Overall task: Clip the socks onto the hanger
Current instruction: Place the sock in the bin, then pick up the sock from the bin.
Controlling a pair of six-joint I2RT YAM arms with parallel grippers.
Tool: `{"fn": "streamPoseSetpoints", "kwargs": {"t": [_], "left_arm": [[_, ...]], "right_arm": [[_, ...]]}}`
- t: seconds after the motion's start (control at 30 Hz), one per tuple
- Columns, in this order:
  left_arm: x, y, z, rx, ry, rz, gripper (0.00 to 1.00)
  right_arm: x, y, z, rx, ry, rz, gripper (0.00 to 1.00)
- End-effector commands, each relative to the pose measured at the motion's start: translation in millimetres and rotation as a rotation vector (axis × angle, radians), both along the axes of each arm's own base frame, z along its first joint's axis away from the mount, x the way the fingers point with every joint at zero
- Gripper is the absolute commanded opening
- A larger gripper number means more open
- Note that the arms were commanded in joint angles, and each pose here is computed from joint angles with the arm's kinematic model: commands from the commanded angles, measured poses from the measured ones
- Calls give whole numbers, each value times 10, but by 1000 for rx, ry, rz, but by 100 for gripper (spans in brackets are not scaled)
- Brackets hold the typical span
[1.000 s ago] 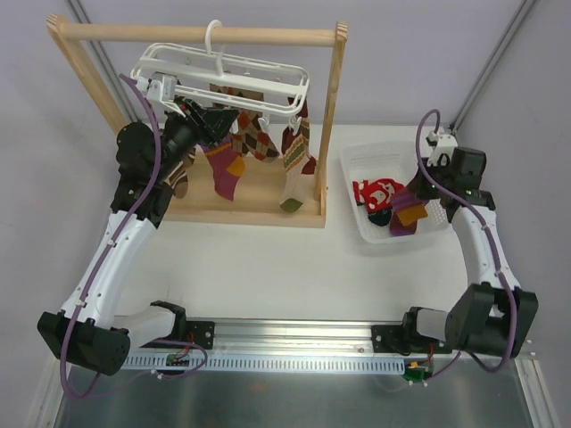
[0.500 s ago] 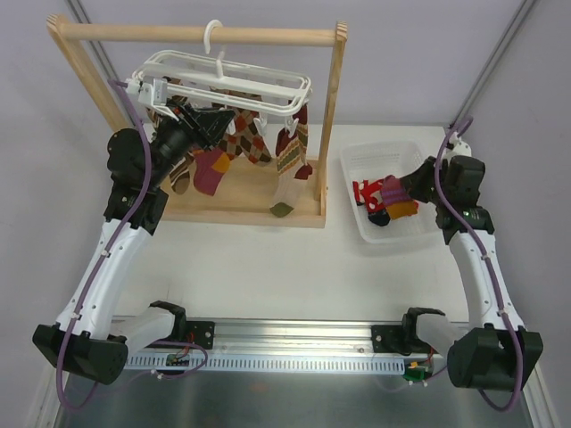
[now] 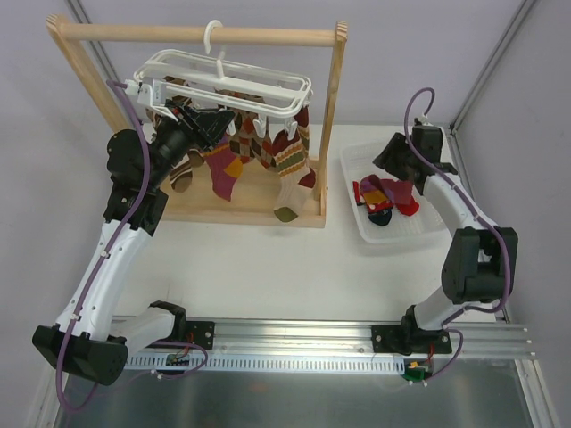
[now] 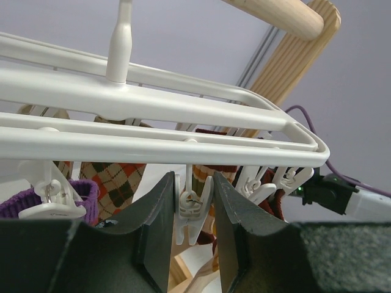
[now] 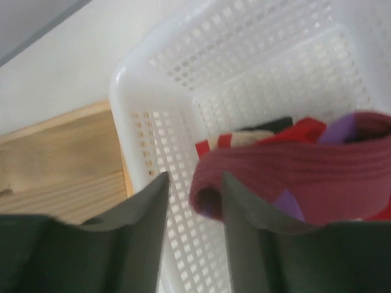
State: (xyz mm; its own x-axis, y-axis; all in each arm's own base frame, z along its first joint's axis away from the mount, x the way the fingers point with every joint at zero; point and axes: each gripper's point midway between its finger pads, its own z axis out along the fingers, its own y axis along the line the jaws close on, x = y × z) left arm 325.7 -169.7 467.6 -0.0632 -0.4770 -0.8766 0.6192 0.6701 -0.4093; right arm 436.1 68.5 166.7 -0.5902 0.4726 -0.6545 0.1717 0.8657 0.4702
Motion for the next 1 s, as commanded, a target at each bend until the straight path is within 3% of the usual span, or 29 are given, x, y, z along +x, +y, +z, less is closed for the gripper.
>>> {"fn": "streamPoseSetpoints", "kwargs": {"t": [0.0,0.17,0.37,0.53,0.63,0.8,0.97], "left_arm": [[-17,-24,38,5,-23,-9,11],[22,-19,2,11,-16,0,10],[14,0,-5,13,-21,11,11],[-2,-30,-21,1,-8,-11,10],[-23,-42,-36,-1,-4,-21,10],[-16,-35,-59,3,0,-16,11],[-7,-19,-32,12,-11,-5,11]], "right_arm": [[344,-86,378,-115,-110,35,54],[199,-160,532,-204,-118,165,68],[-340,-103,492,-295,-194,324,69],[-686,143,153,-215,-178,394,67],[-699,256,37,-248,-201,443,63],[-649,347,-52,-461,-260,602,62],[-428,219,-280,-561,-178,615,60]]}}
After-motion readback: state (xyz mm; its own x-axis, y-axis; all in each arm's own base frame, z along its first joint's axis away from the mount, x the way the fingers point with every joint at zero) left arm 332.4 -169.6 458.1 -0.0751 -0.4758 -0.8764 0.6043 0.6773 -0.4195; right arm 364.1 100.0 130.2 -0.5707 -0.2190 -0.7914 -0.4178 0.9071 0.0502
